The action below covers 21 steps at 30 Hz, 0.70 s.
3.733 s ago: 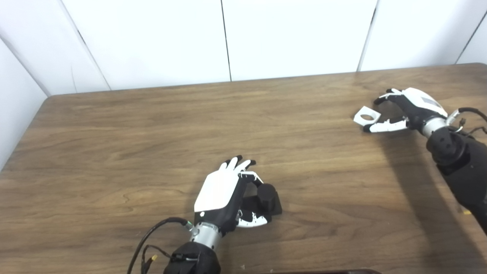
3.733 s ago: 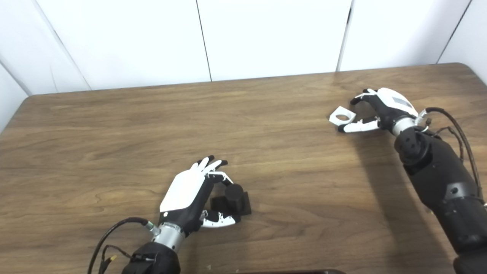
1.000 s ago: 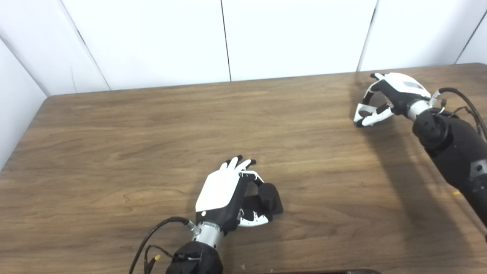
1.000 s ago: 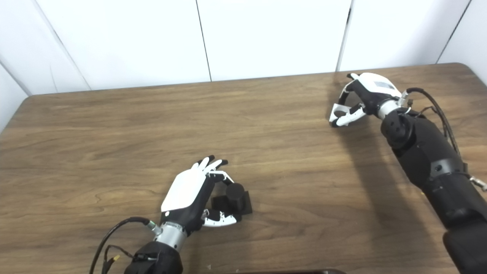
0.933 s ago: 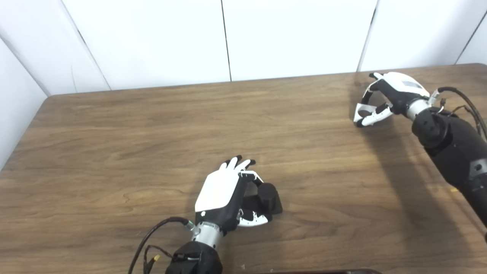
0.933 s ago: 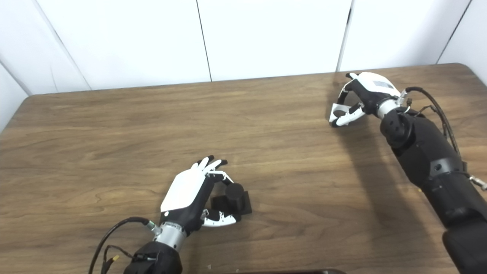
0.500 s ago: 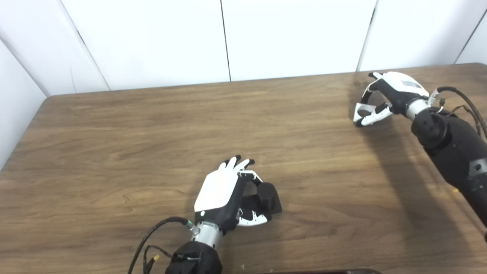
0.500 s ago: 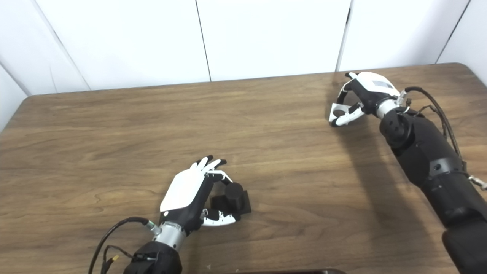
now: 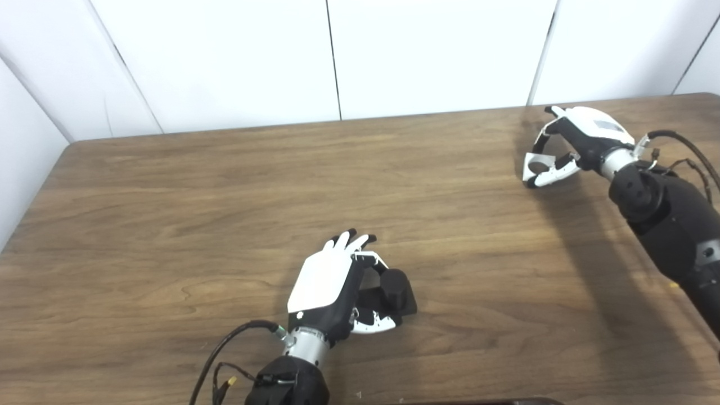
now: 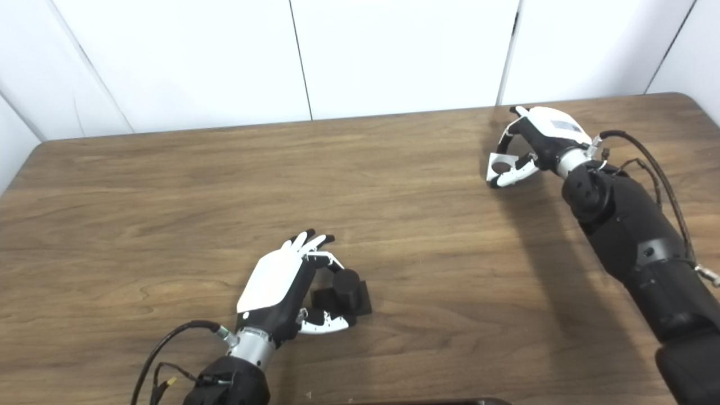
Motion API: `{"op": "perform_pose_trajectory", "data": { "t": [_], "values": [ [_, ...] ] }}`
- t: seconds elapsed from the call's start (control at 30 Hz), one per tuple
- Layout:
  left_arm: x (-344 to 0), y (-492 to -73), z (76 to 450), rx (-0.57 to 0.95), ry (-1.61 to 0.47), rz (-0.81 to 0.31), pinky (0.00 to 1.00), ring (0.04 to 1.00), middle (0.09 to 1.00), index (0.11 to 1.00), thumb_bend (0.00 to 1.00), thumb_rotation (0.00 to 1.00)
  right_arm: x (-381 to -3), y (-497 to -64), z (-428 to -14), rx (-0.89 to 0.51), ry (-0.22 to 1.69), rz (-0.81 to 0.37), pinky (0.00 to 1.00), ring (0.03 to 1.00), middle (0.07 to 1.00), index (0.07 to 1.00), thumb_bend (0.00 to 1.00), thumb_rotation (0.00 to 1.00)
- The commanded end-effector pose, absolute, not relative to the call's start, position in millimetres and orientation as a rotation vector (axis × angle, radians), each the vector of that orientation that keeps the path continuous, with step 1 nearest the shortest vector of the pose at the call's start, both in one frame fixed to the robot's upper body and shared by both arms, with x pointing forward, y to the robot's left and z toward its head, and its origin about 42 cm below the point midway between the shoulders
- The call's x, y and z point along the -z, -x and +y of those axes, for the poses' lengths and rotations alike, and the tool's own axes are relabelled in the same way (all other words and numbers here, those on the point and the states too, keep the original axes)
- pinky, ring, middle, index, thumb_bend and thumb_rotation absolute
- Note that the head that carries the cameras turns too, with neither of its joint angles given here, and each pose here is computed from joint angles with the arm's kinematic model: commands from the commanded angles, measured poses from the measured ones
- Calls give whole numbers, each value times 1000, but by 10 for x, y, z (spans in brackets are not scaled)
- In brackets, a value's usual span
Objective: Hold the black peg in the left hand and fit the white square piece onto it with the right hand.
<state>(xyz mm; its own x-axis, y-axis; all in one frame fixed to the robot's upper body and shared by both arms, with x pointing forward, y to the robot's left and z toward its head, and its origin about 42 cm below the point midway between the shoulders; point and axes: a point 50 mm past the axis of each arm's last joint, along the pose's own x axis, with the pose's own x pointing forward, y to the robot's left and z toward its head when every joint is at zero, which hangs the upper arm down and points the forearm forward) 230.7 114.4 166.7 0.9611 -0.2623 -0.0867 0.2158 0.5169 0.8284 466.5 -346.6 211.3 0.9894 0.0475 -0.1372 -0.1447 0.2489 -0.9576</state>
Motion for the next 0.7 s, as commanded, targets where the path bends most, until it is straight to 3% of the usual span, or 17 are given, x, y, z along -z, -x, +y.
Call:
{"op": "perform_pose_trajectory", "data": {
  "t": [0.0,0.67],
  "values": [
    [-1717,-2335,1125,262,-980,-84,1000,1000,924,491,522,58,-2245,-4664,-3529,-114,1328,57,1000,1000,982,490,525,155],
    [-1719,-2344,1086,264,-984,-90,1000,1000,924,491,522,57,-2547,-4375,-3186,-172,1315,-105,1000,1000,966,491,524,157]
  ]
}}
